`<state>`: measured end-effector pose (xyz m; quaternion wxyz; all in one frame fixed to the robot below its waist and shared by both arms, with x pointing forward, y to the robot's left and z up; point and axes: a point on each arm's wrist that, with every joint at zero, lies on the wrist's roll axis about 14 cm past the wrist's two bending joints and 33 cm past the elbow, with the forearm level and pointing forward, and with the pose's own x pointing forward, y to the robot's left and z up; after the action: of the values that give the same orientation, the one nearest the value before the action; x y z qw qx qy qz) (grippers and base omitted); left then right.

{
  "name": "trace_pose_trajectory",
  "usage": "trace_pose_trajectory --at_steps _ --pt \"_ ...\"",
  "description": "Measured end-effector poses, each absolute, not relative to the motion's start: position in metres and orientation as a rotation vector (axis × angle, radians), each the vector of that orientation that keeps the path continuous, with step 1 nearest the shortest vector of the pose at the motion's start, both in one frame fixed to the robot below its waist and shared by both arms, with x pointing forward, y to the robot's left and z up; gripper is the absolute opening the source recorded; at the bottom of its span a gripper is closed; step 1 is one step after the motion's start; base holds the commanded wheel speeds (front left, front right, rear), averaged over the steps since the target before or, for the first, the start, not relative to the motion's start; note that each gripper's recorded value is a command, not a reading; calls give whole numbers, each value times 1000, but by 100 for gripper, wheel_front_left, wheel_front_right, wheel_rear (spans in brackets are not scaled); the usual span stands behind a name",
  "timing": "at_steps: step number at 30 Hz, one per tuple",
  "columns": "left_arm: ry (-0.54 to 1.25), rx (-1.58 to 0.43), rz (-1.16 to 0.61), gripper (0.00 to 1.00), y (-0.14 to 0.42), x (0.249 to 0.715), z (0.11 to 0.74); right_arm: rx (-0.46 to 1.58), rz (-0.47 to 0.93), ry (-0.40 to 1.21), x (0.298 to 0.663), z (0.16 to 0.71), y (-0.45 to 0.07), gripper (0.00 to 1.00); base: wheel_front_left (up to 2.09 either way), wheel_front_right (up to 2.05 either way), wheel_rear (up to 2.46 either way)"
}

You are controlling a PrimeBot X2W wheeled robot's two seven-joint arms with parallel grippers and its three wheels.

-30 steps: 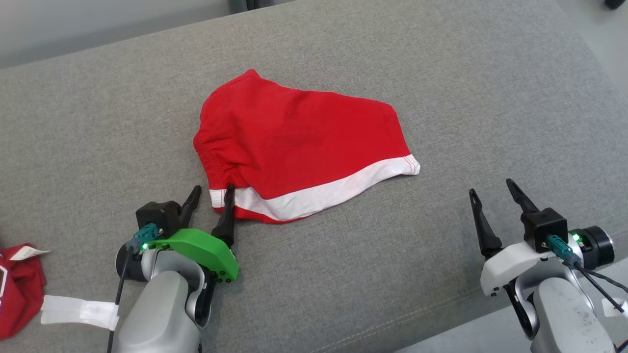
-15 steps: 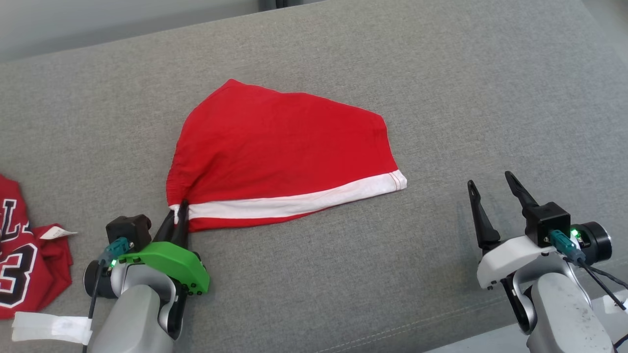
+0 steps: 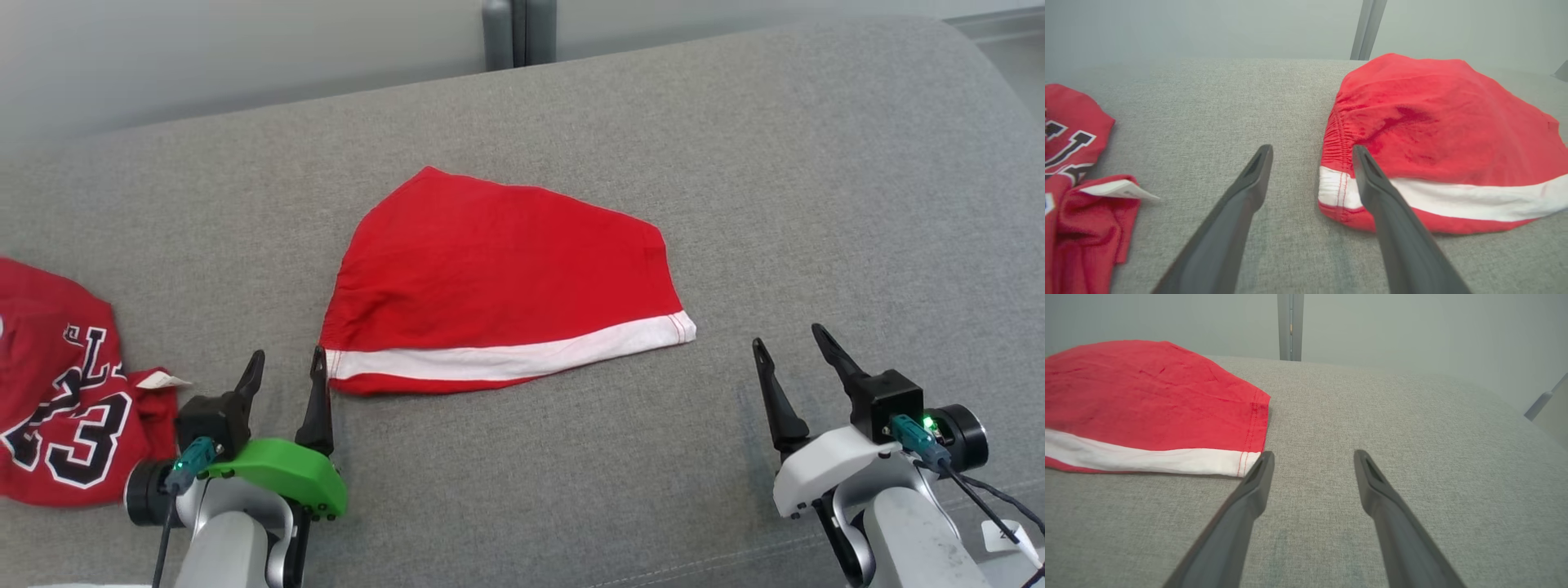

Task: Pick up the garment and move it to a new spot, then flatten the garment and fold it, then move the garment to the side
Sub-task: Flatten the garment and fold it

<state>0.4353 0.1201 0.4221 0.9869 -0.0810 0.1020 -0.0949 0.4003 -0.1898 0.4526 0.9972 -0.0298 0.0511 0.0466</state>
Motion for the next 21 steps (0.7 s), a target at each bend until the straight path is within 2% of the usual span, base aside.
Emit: trace_pose_trajectory --at_steps 8,21 --pt "106 -132 -128 100 146 406 450 -22 125 65 391 464 -173 100 0 0 0" --pt "76 -65 -24 100 183 354 457 21 177 -10 386 488 -147 100 0 0 0"
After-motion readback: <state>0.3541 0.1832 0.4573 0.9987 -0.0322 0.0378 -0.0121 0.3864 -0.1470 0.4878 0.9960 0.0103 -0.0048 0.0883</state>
